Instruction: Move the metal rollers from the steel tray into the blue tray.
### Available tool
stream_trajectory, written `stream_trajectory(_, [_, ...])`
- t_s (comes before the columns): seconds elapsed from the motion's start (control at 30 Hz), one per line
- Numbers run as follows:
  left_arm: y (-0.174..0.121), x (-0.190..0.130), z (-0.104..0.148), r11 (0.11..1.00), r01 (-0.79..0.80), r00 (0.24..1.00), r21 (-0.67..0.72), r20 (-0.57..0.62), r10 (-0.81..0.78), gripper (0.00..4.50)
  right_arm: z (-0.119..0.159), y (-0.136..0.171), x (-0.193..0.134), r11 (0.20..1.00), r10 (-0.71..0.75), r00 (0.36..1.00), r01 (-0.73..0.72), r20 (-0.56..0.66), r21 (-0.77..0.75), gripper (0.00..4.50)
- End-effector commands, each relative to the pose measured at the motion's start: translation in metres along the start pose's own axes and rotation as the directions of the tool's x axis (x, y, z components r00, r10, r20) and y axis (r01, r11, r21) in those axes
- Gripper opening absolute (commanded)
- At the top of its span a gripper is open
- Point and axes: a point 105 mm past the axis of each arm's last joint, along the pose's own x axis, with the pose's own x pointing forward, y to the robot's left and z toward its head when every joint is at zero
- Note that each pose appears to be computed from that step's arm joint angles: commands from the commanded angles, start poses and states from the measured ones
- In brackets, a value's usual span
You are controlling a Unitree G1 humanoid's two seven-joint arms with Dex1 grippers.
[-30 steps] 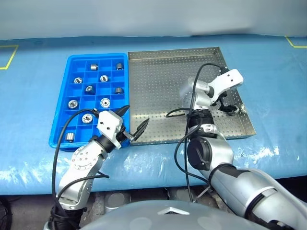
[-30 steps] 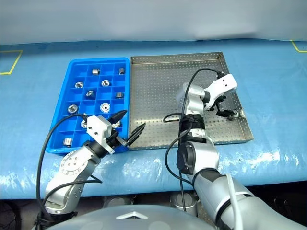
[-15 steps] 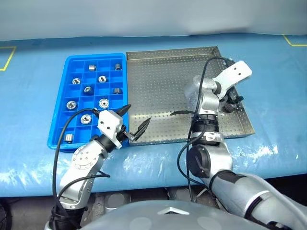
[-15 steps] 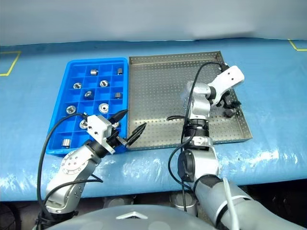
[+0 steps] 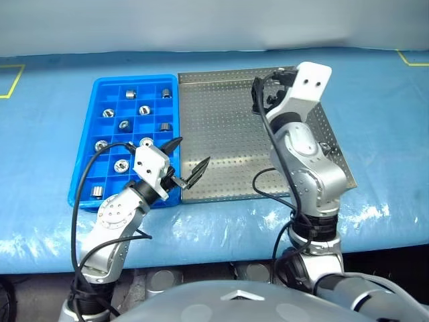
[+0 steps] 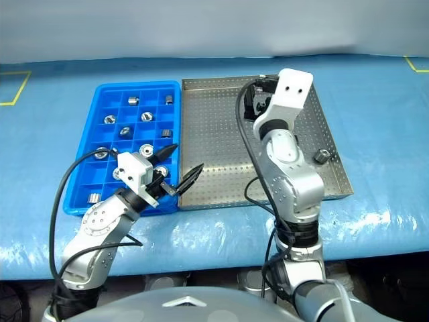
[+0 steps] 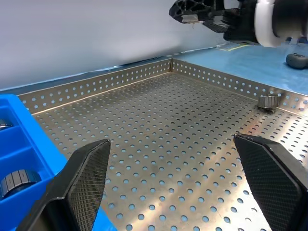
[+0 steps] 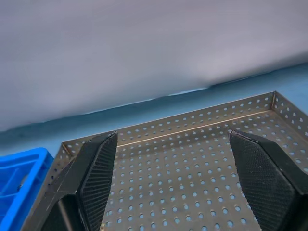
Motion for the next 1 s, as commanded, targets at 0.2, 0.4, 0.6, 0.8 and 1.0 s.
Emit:
stream_trajectory(0.2, [0.001,0.011,0.01,0.999,0.036,0.999,0.018,0.037,-0.037,4.5,-0.004,-0.056,-0.019,0.918,-0.389,0.921,0.39,-0.026,0.066,3.86])
stream_trajectory(0.4, [0.009,0.021,0.016,0.999,0.035,0.998,0.036,0.047,-0.037,4.5,-0.025,-0.081,-0.038,0.756,-0.65,0.756,0.653,-0.08,0.027,3.86])
stream_trajectory(0.6, [0.014,0.036,0.021,0.997,0.061,0.996,0.046,0.062,-0.064,4.5,-0.023,-0.069,-0.04,0.693,-0.718,0.693,0.72,-0.056,0.033,3.86])
stream_trajectory(0.8, [0.015,0.047,0.024,0.995,0.081,0.994,0.05,0.069,-0.085,4.5,-0.029,-0.044,-0.026,0.691,-0.712,0.697,0.717,-0.088,0.089,3.86])
stream_trajectory(1.0, [0.012,0.054,0.017,0.992,0.11,0.993,0.053,0.038,-0.113,4.5,-0.033,-0.049,-0.024,0.629,-0.75,0.648,0.761,-0.132,0.156,3.86])
